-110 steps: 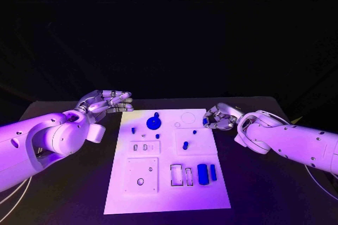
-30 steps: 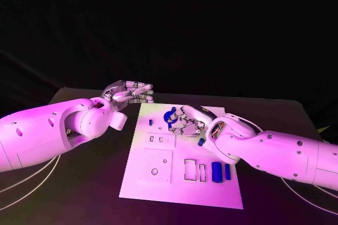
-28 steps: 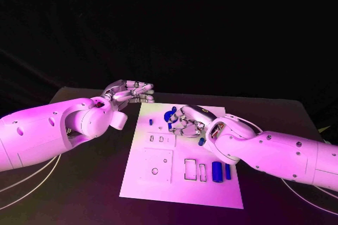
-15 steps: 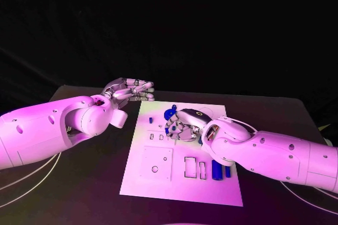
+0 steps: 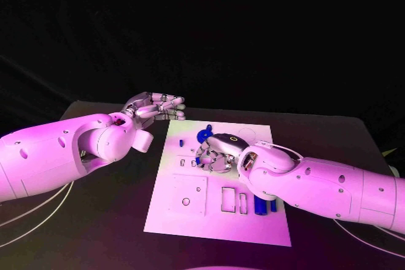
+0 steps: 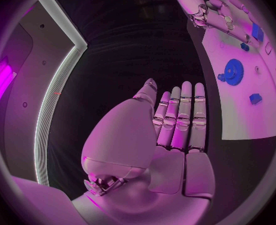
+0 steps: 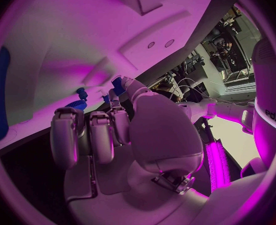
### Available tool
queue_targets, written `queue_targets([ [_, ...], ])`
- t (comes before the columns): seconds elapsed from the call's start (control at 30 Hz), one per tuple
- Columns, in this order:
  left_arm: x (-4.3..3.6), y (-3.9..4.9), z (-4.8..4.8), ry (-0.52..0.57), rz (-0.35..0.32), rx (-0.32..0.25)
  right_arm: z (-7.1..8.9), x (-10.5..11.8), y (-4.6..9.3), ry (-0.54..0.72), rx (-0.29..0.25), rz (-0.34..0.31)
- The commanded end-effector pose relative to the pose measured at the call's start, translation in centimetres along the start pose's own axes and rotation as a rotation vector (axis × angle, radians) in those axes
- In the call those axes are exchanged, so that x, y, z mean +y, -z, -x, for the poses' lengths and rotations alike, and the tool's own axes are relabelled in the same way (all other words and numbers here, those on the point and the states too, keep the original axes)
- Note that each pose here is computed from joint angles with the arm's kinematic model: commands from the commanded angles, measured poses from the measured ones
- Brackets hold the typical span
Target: Assemble the parts on the task board
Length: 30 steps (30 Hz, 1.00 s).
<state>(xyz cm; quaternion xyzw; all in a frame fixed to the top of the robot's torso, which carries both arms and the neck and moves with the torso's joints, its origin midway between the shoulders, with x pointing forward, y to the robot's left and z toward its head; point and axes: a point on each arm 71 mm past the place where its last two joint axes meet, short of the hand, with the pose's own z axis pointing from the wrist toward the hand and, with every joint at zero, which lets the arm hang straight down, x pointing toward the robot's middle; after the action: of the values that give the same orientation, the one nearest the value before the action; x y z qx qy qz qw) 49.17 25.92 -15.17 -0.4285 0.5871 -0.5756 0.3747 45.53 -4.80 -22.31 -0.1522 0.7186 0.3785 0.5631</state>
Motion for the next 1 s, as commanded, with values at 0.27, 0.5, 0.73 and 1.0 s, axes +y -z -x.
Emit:
queue_targets([
  [0.27, -0.10, 0.01, -0.26, 0.006, -0.005, 0.022, -0.54, 0.01, -0.14, 0.036, 0.034, -0.007],
  [0.5, -0.10, 0.02, -0.23, 0.006, -0.005, 0.021, -0.62, -0.09, -0.10, 0.041, 0.041, -0.013],
  [0.73, -0.10, 0.03, -0.21, 0.006, -0.004, 0.021, -0.71, -0.37, -0.03, 0.056, 0.057, -0.029],
  [1.0, -0.10, 0.02, -0.21, 0.006, -0.004, 0.021, -0.74, -0.43, -0.01, 0.065, 0.062, -0.039],
])
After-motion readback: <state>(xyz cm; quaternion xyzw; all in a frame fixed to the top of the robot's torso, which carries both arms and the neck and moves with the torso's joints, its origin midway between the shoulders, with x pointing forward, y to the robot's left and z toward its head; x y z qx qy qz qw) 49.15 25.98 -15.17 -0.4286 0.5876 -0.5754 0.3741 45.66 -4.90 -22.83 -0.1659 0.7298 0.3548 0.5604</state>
